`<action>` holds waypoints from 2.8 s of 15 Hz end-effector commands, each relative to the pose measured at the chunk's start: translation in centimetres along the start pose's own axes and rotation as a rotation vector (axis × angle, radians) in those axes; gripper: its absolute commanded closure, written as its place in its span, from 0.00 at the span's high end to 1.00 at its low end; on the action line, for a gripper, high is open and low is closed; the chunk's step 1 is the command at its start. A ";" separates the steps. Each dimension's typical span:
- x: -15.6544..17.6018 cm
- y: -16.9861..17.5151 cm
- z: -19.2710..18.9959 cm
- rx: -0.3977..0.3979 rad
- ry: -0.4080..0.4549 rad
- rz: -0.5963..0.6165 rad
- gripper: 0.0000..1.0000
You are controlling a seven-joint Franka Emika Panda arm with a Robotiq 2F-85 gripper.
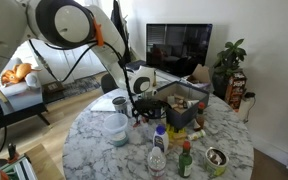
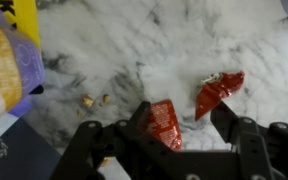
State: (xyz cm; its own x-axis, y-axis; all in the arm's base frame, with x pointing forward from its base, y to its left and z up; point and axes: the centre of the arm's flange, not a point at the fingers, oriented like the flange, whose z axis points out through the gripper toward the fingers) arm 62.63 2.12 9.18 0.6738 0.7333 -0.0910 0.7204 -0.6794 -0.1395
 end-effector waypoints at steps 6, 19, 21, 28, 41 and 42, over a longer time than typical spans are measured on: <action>-0.5 0.7 0.2 0.036 -0.044 -0.020 0.01; -2.7 -0.6 -4.1 0.050 -0.070 -0.039 0.00; -3.9 -1.3 -6.6 0.020 -0.049 -0.057 0.00; -11.1 -5.8 -12.9 -0.039 -0.041 -0.234 0.00; -15.2 -14.1 -14.6 -0.009 0.035 -0.538 0.26; -15.0 -14.3 -14.6 -0.009 0.037 -0.539 0.28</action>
State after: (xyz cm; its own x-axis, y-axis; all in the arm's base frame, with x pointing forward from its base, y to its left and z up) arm 46.18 -0.11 26.54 0.2394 0.9709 0.0079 0.9610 -0.2357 -0.1448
